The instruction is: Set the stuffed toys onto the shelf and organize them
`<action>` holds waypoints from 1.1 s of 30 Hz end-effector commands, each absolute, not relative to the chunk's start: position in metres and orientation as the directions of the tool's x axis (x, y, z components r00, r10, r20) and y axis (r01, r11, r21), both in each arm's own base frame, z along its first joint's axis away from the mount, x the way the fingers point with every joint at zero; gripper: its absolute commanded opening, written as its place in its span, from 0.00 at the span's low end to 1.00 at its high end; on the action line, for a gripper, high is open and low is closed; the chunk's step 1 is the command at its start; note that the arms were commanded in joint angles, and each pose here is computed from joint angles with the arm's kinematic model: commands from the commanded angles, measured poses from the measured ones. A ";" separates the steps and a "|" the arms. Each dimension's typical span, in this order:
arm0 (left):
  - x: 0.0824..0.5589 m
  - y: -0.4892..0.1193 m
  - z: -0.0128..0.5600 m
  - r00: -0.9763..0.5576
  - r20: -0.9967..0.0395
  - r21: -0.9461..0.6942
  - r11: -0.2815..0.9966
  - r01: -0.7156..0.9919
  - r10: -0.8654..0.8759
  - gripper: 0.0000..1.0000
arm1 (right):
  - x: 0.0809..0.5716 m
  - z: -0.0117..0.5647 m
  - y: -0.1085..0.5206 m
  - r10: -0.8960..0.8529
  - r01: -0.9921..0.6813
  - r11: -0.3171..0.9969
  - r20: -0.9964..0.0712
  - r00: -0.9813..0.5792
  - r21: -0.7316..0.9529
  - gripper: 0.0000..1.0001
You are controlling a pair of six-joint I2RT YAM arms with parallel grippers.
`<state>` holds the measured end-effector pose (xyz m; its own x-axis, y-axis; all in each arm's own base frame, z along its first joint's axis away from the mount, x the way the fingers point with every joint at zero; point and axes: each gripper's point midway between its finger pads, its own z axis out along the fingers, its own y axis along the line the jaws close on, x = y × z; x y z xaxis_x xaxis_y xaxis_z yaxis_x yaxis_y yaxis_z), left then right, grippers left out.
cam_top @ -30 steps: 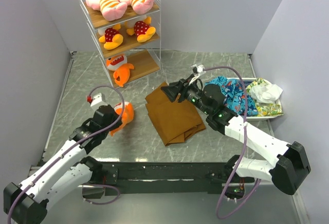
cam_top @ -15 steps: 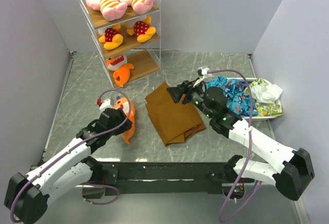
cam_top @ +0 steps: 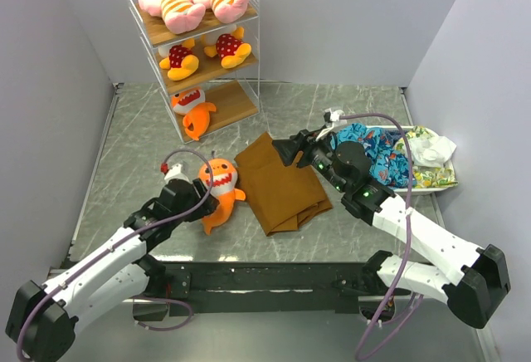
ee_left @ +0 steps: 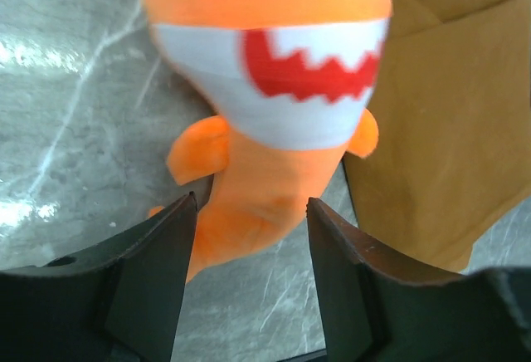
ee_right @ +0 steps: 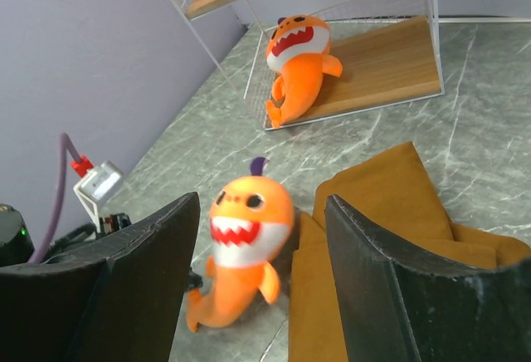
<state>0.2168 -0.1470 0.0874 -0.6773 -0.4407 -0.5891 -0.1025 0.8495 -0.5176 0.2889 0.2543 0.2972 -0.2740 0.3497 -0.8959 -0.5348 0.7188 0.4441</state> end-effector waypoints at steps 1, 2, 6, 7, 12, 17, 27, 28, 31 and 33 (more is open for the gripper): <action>0.217 -0.160 0.092 -0.695 -0.604 -0.511 0.859 -0.036 -0.389 0.61 | 0.287 0.311 0.249 0.367 -0.540 0.721 -0.900 -0.234 0.434 0.70; 0.214 -0.164 0.092 -0.703 -0.609 -0.496 0.868 -0.022 -0.366 0.61 | 0.287 0.310 0.248 0.369 -0.538 0.722 -0.900 -0.233 0.436 0.70; 0.208 -0.169 0.093 -0.704 -0.640 -0.422 0.907 -0.014 -0.308 0.64 | 0.286 0.310 0.249 0.383 -0.540 0.712 -0.893 -0.236 0.448 0.70; 0.208 -0.172 0.097 -0.698 -0.649 -0.416 0.909 -0.007 -0.302 0.64 | 0.286 0.307 0.250 0.378 -0.535 0.714 -0.892 -0.249 0.452 0.70; 0.198 -0.185 0.098 -0.684 -0.708 -0.286 0.957 0.051 -0.175 0.63 | 0.288 0.305 0.248 0.379 -0.516 0.724 -0.889 -0.256 0.458 0.70; 0.201 -0.191 0.081 -0.679 -0.732 -0.134 0.989 0.065 -0.055 0.63 | 0.287 0.309 0.238 0.399 -0.496 0.737 -0.888 -0.228 0.459 0.71; 0.205 -0.188 0.047 -0.711 -0.703 -0.020 1.000 -0.016 -0.026 0.32 | 0.289 0.315 0.218 0.425 -0.452 0.767 -0.888 -0.175 0.456 0.73; 0.205 -0.187 0.050 -0.704 -0.709 -0.031 0.999 -0.029 -0.043 0.24 | 0.289 0.317 0.216 0.432 -0.451 0.767 -0.887 -0.166 0.457 0.73; 0.210 -0.189 0.072 -0.668 -0.739 -0.082 0.996 -0.036 -0.085 0.01 | 0.291 0.312 0.214 0.427 -0.439 0.775 -0.889 -0.168 0.455 0.74; 0.213 -0.189 0.088 -0.645 -0.758 -0.101 0.995 -0.028 -0.095 0.01 | 0.291 0.312 0.213 0.427 -0.437 0.776 -0.889 -0.168 0.455 0.74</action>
<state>0.1992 -0.1799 0.0441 -0.7200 -0.0125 -0.6939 -0.0054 0.9999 -0.0124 0.2883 0.2210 0.3014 -0.2133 0.4003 -0.8912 -0.4496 0.7697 0.4533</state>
